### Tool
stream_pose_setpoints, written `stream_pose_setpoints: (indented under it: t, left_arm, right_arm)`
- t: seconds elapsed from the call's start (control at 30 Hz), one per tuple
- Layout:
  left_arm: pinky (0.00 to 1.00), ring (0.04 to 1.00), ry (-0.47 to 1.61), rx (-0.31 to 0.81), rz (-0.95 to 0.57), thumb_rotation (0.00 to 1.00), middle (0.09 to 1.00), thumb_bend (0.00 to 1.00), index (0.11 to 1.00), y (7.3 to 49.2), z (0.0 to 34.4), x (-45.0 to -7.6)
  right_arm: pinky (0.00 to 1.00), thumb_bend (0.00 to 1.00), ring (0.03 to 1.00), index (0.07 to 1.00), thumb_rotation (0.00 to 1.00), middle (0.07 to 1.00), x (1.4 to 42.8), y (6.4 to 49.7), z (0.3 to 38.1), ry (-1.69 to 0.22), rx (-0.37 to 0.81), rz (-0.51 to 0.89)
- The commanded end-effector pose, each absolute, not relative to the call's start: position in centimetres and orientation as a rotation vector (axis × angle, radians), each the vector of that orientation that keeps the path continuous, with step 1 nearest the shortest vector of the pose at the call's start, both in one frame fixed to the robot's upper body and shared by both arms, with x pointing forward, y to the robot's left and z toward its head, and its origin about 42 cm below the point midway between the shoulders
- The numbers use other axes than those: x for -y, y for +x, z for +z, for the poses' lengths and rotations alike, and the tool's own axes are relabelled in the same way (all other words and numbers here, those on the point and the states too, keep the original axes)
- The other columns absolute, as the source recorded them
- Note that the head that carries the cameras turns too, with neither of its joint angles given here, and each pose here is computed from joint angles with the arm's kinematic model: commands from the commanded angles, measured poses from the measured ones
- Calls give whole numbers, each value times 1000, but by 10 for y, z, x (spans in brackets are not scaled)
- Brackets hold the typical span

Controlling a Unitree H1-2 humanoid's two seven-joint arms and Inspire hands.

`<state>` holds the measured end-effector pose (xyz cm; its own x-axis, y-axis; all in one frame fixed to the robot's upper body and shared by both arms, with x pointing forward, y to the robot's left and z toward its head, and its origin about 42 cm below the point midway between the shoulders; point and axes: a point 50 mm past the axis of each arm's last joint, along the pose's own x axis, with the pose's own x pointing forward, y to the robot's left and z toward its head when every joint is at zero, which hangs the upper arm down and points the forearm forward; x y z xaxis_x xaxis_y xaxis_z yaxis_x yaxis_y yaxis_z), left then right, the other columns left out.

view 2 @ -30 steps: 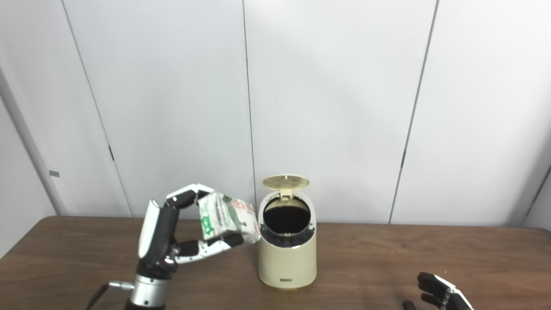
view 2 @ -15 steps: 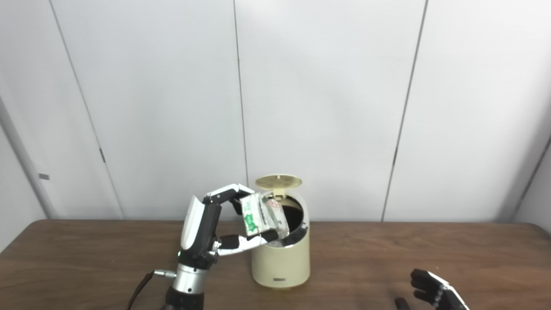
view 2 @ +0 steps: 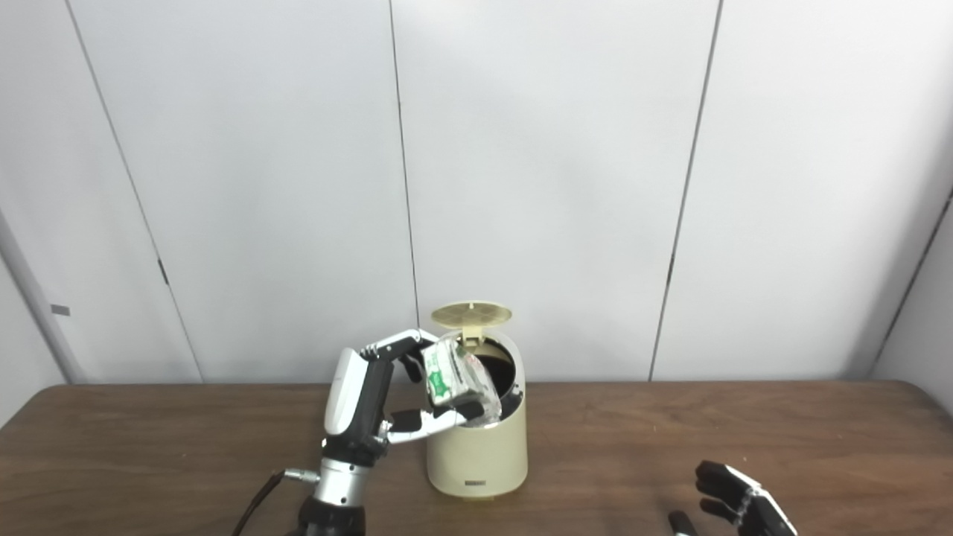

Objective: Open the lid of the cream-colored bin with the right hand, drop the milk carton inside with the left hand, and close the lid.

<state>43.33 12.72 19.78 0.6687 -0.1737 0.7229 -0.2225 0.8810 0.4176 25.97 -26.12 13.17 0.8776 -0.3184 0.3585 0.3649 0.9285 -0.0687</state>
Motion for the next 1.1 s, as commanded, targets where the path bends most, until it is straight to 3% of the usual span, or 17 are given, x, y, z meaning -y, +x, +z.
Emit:
stream_pose_setpoints:
  t: [0.0, 0.23, 0.63, 1.07]
  left_arm:
    - [294, 408, 565, 1004, 57, 0, 486, 501, 510, 447, 227, -130]
    - [285, 397, 672, 1114, 75, 0, 481, 500, 519, 456, 225, -134]
    - [314, 420, 670, 1128, 112, 0, 474, 504, 497, 464, 238, -140]
    - [314, 421, 801, 1191, 142, 0, 470, 504, 503, 479, 252, -154]
  right_arm:
    - [661, 238, 707, 685, 0, 706, 254, 251, 119, -124, 316, -356]
    - [656, 237, 704, 678, 0, 700, 253, 251, 119, -133, 311, -365]
    - [646, 242, 700, 679, 0, 700, 253, 250, 118, -130, 307, -365]
    - [659, 249, 706, 684, 36, 707, 251, 248, 119, -128, 291, -368]
